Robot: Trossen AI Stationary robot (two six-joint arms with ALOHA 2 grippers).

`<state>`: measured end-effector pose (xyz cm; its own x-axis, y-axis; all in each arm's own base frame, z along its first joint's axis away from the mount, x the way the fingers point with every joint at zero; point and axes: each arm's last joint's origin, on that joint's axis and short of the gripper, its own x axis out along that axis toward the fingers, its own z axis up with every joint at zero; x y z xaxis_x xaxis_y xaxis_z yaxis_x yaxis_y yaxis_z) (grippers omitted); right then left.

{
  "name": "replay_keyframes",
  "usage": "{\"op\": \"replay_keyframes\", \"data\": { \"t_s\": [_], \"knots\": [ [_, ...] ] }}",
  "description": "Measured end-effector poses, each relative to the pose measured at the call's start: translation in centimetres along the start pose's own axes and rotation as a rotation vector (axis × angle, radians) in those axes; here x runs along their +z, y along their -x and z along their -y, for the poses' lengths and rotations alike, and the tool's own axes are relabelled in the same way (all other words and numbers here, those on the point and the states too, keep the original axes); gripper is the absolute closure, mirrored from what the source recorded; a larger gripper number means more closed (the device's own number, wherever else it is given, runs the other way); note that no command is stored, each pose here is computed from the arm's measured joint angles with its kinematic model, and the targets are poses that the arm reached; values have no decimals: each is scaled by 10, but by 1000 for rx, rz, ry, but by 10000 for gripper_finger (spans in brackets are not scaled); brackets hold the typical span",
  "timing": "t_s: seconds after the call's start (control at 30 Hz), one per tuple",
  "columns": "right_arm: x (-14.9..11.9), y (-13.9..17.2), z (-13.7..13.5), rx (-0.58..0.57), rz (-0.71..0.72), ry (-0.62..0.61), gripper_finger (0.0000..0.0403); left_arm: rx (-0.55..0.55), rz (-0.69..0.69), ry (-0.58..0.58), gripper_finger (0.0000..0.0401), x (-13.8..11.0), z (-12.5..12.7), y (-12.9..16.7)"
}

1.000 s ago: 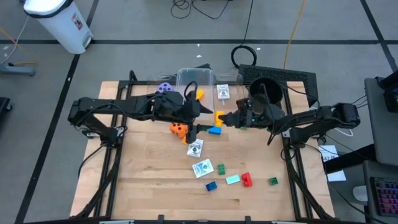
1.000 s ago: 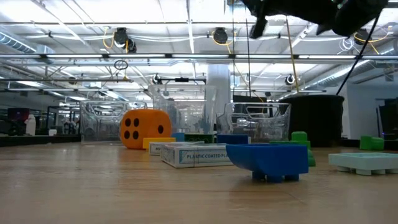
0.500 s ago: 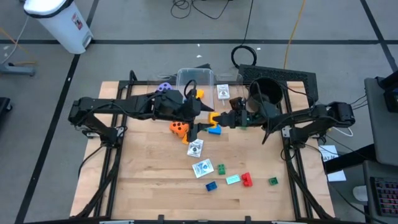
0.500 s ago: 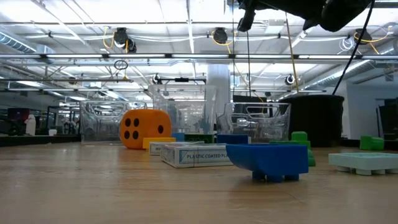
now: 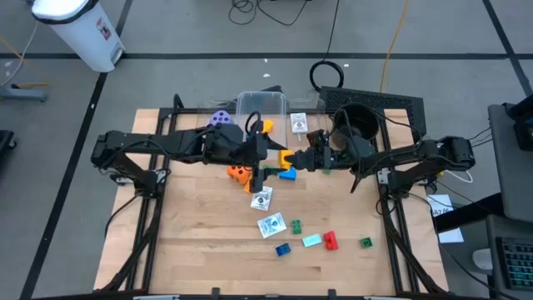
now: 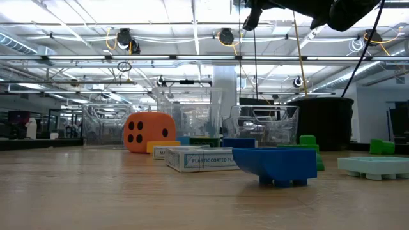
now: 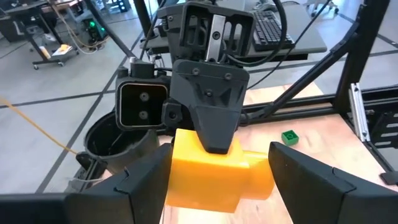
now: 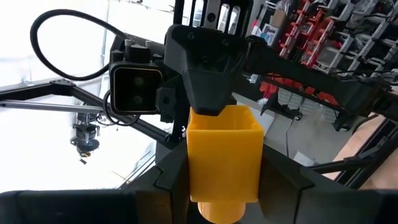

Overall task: Pick & Place Toys
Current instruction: Put the yellow one stud game piece into the middle transparent bin

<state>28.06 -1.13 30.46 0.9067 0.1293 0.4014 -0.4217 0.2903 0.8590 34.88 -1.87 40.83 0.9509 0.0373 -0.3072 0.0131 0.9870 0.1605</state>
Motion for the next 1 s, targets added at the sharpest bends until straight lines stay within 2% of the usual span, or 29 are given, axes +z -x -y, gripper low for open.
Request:
{"op": "replay_keyframes", "data": {
  "t_s": [0.5, 0.6, 0.83, 1.0],
  "knots": [
    [0, 0, 0, 0, 4, -25, 268, 44, -35, 15, 134, -5, -1, -6],
    [0, 0, 0, -2, 0, -25, 268, 44, -47, 20, 152, -6, -1, -8],
    [0, 0, 1, -8, -5, -31, 268, 44, -62, 12, 230, -9, 0, -10],
    [0, 0, 1, -8, -6, -31, 268, 41, -65, 12, 237, -9, 0, -11]
  ]
}}
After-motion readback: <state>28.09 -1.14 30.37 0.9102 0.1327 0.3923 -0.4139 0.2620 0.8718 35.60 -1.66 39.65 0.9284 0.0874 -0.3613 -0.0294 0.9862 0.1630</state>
